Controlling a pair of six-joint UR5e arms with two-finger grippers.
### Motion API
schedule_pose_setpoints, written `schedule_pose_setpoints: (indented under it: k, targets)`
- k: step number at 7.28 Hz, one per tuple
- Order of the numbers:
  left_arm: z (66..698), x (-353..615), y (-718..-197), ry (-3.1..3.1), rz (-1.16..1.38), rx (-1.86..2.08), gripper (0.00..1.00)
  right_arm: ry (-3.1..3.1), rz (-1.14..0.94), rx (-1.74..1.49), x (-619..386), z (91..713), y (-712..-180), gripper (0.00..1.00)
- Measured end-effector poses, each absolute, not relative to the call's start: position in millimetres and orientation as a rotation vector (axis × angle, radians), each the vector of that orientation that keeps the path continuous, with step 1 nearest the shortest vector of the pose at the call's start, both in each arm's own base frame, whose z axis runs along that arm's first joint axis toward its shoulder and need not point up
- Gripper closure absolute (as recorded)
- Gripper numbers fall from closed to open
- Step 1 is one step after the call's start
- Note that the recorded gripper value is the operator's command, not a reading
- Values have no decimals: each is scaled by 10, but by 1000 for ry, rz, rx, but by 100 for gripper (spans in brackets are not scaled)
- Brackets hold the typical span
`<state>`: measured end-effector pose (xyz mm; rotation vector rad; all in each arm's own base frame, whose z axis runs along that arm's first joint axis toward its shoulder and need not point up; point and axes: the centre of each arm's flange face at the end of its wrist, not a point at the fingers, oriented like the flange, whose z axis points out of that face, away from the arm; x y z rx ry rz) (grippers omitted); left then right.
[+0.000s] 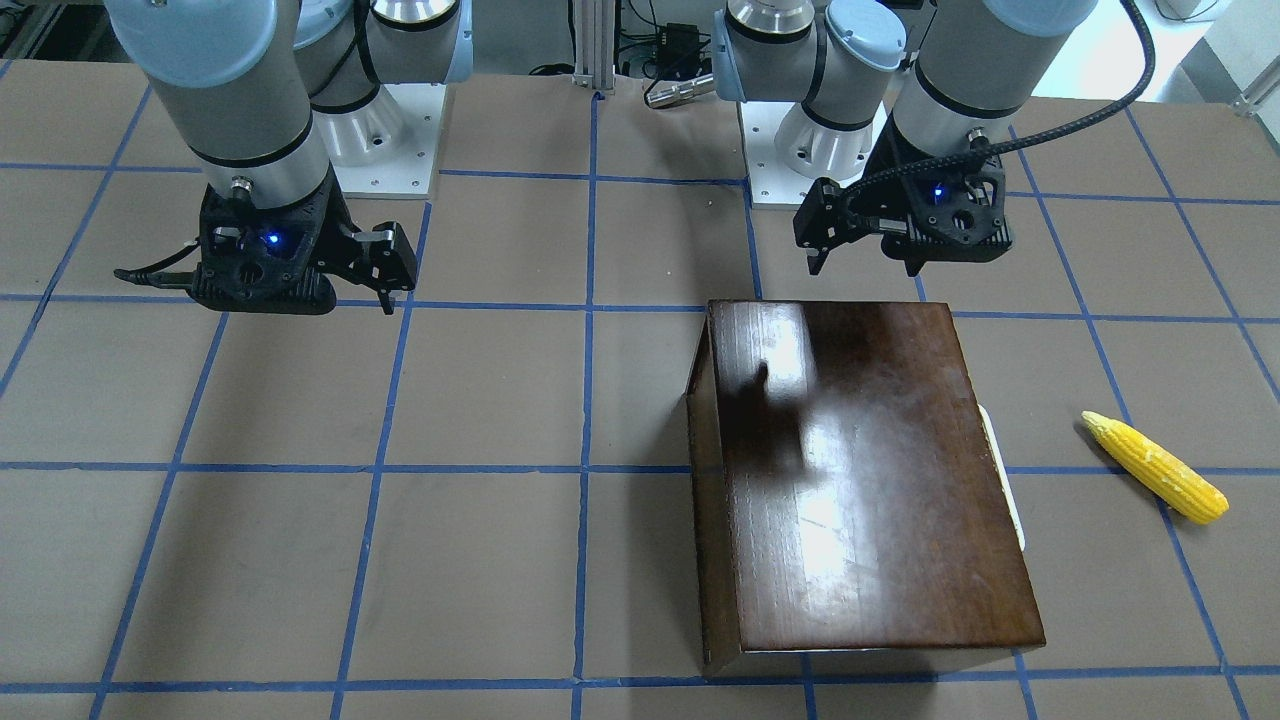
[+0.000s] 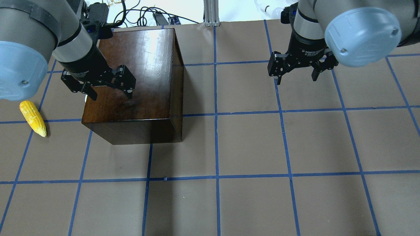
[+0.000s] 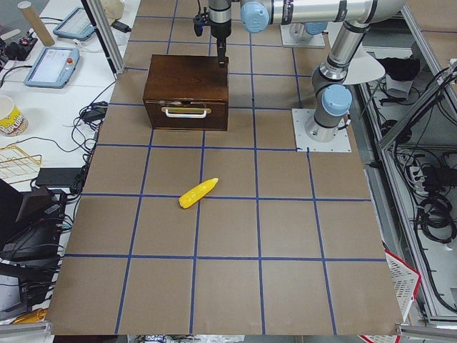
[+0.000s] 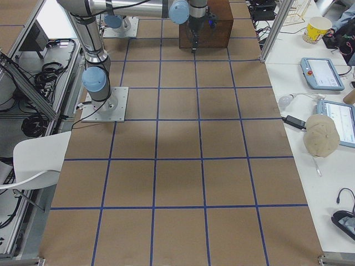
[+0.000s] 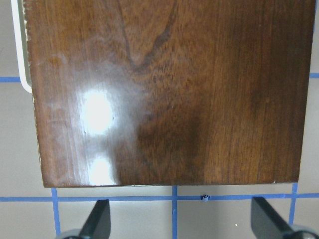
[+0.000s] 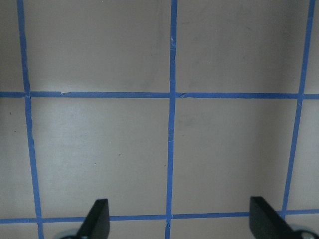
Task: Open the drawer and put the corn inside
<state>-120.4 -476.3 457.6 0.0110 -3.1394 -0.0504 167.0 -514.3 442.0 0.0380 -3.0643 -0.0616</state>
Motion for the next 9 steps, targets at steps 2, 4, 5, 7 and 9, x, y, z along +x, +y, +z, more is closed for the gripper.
schedule_pose_setpoints:
  k: [2, 4, 5, 7, 9]
  targets:
    - [4582, -1204, -4764, -3138, -48, 10, 0, -3064, -62, 38, 1670, 4420, -5143, 0]
    - [4572, -1205, -4778, -3136, -51, 7, 0, -3065, -62, 38, 1670, 4420, -5143, 0]
    - [4548, -1204, -4793, -3137, -58, 7, 0, -3065, -62, 38, 1670, 4420, -5143, 0]
    - [4536, -1202, -4824, -3138, -58, 6, 0, -3064, -63, 38, 1670, 4420, -5142, 0]
    - [4551, -1201, -4807, -3140, -53, 6, 0, -3064, -62, 38, 1670, 4420, -5143, 0]
